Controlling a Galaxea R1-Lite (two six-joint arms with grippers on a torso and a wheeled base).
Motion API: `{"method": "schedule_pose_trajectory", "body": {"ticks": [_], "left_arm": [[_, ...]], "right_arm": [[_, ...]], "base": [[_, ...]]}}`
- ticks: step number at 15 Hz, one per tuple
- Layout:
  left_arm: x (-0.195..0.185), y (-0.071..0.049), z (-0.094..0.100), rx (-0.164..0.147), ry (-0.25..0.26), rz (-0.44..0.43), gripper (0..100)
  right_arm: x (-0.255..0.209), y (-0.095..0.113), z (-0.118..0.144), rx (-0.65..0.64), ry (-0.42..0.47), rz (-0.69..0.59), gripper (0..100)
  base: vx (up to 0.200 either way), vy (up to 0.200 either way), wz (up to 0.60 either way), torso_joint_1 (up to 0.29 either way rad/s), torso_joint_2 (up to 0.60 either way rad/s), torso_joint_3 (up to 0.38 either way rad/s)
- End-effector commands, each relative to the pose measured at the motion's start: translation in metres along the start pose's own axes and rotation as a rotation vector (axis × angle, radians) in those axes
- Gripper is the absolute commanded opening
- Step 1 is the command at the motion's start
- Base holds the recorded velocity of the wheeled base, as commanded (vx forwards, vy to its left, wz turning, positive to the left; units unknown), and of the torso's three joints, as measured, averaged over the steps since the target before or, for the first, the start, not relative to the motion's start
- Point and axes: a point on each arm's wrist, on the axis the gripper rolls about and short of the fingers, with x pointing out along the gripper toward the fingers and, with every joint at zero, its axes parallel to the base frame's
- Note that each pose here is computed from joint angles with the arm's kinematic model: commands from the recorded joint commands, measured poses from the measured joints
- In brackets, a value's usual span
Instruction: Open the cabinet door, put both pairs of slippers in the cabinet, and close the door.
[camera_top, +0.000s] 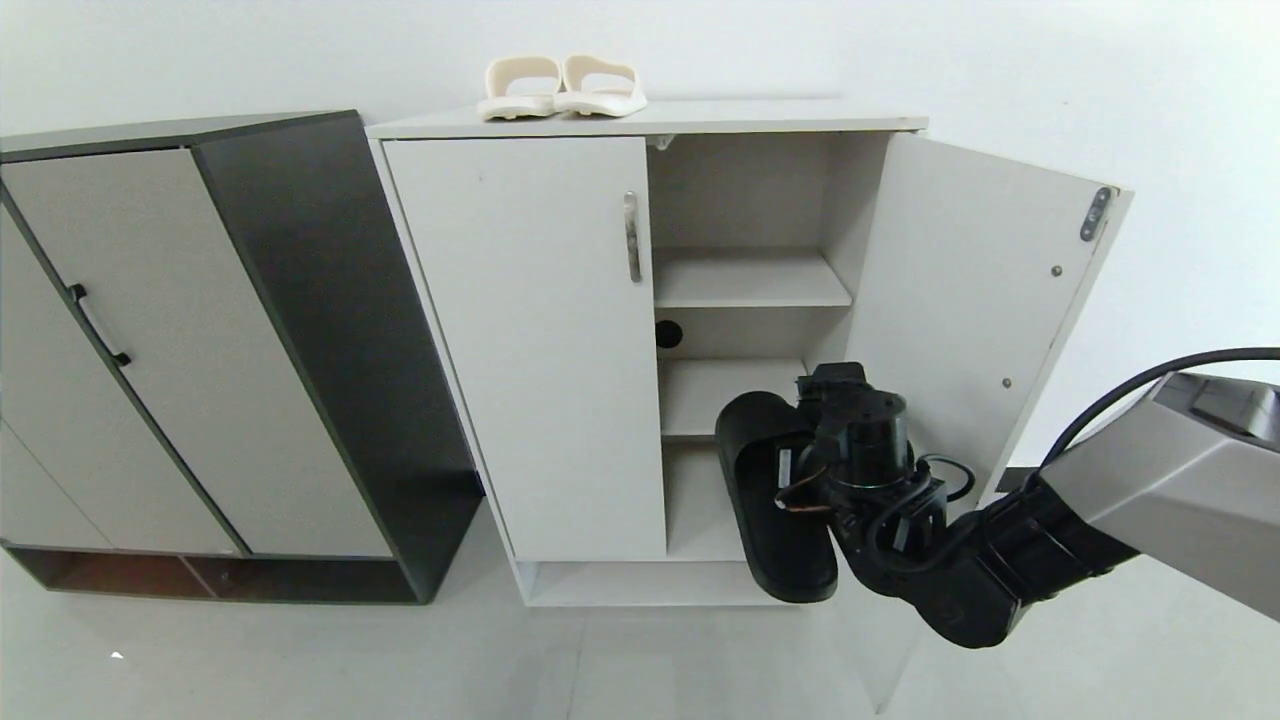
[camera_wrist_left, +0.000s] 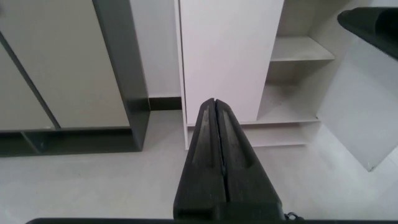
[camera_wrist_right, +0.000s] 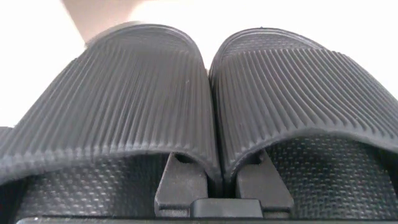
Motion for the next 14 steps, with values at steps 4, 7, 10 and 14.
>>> {"method": "schedule_pose_trajectory", "body": {"ticks": [4,7,10,14], "left_arm": [[0.000,0.000,0.000,-0.001,0.001,-0.001,0],[0.000,0.000,0.000,-0.002,0.001,0.001,0],[0.000,0.000,0.000,-0.004,0.001,0.001,0],[0.000,0.000,0.000,-0.004,0.001,0.001,0]], "right_arm": [[0.016,-0.011,-0.010,-0.003,0.018,-0.041,0],[0.028,-0.018,-0.013,0.003,0.020,-0.065,0],[0.032,-0.022,-0.017,-0.001,0.029,-0.077,0],[0.033,-0.018,-0.023,-0.010,0.040,-0.070,0]], "base": [[0.000,0.000,0.00,0.000,0.00,0.000],[0.000,0.000,0.00,0.000,0.00,0.000],[0.000,0.000,0.00,0.000,0.00,0.000],[0.000,0.000,0.00,0.000,0.00,0.000]]}}
